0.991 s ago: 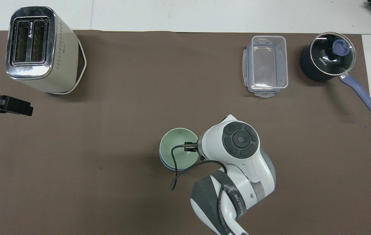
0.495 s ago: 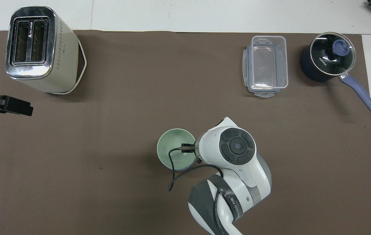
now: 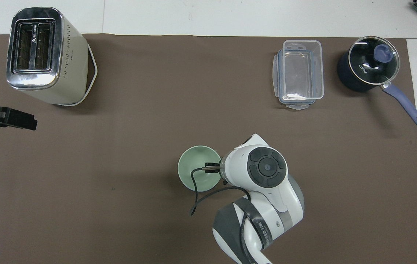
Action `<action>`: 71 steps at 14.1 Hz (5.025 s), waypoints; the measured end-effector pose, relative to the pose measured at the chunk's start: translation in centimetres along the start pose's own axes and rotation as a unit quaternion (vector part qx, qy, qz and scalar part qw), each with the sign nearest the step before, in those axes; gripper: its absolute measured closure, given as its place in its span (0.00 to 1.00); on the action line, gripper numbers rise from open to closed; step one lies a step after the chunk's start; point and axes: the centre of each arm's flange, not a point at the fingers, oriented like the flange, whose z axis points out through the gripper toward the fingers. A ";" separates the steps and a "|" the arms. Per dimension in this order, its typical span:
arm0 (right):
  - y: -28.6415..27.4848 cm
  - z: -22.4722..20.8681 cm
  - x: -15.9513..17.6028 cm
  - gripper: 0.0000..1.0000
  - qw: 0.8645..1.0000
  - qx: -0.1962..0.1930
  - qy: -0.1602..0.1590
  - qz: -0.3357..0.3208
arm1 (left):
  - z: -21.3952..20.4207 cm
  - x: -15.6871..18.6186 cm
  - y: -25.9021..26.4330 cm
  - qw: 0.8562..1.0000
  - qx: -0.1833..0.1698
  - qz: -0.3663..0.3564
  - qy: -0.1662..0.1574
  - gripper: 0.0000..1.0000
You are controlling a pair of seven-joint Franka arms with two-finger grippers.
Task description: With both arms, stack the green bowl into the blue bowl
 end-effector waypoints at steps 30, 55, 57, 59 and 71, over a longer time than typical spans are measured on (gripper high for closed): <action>-0.6 0.0 0.4 0.13 1.000 0.006 0.010 -0.006 | 0.0 0.0 0.0 1.000 0.000 0.000 0.000 0.00; 26.0 -24.2 6.8 0.00 0.998 -0.049 -0.008 0.041 | 0.0 0.0 0.0 1.000 0.000 0.000 0.000 0.00; 27.7 -24.8 6.8 0.00 0.998 -0.049 -0.004 0.045 | 0.0 0.0 0.0 1.000 0.000 0.000 0.000 0.00; 28.6 -26.0 6.9 0.00 0.998 -0.048 0.007 0.046 | 0.0 0.0 0.0 1.000 0.000 0.000 0.000 0.00; 30.4 -33.9 6.0 0.00 0.993 -0.069 0.037 0.088 | 0.0 0.0 0.0 1.000 0.000 0.000 0.000 0.00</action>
